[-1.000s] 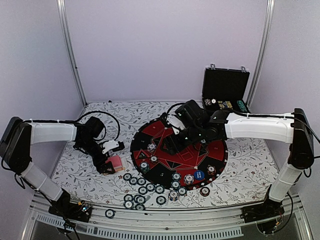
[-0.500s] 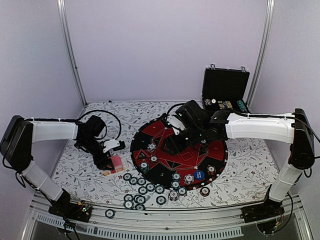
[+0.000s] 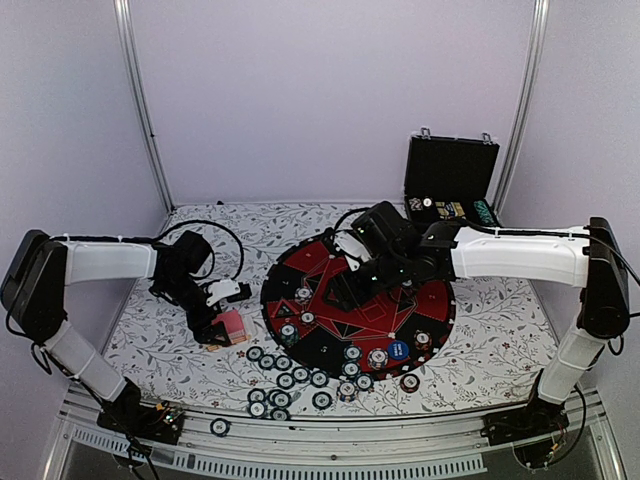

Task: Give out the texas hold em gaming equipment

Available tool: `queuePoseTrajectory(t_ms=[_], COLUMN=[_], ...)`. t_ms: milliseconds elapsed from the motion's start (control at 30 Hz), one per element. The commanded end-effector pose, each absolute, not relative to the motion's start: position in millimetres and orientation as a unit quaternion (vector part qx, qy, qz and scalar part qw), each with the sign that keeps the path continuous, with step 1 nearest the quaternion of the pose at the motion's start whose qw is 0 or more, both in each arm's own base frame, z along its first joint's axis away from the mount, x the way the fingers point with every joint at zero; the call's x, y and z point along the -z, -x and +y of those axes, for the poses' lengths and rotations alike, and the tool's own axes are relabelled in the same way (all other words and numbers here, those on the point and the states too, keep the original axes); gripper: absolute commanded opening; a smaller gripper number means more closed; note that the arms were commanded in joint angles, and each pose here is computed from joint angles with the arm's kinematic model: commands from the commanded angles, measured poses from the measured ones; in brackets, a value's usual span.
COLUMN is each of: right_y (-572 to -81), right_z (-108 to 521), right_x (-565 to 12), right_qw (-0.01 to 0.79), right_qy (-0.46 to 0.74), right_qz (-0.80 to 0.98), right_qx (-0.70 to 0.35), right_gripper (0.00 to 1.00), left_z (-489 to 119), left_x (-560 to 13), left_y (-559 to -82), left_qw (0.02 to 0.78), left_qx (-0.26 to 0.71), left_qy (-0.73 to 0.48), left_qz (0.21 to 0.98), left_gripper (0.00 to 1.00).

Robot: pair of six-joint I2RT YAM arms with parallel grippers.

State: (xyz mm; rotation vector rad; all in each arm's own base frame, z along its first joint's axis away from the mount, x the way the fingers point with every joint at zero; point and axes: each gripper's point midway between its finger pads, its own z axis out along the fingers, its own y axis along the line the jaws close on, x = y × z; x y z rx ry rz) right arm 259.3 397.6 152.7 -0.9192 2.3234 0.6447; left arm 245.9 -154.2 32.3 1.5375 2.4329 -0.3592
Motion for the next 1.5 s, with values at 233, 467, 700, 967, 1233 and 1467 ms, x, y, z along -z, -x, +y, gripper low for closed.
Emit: queuePoseTrajectory(t_ms=[233, 467, 700, 967, 1233, 1467], right_y=[-260.0, -258.1, -256.6, -256.3, -257.0, -256.5], right_z=[392.3, 391.8, 391.7, 390.8, 390.6, 388.9], right_x=[-167.7, -163.7, -161.7, -159.8, -161.0, -162.1], right_qw=[0.293, 0.288, 0.285, 0.284, 0.285, 0.287], right_qy=[0.337, 0.338, 0.337, 0.337, 0.333, 0.331], right_qz=[0.859, 0.86, 0.861, 0.862, 0.862, 0.863], right_qx=[-0.25, -0.251, -0.253, -0.252, -0.252, -0.251], right_gripper=[0.61, 0.6, 0.58, 0.58, 0.57, 0.56], left_z=[-156.4, -161.4, -162.7, -160.4, -157.5, -157.4], left_x=[-21.8, -30.5, -29.0, -23.7, -18.1, -15.3], left_y=[-245.1, -247.9, -246.3, -240.4, -241.0, -237.2], left_qw=[0.109, 0.111, 0.106, 0.103, 0.093, 0.084], left_qx=[0.115, 0.122, 0.123, 0.115, 0.108, 0.113], left_qy=[-0.536, -0.534, -0.536, -0.545, -0.544, -0.544], left_qz=[0.829, 0.829, 0.829, 0.824, 0.827, 0.827], left_gripper=[0.88, 0.76, 0.7, 0.81, 0.75, 0.62])
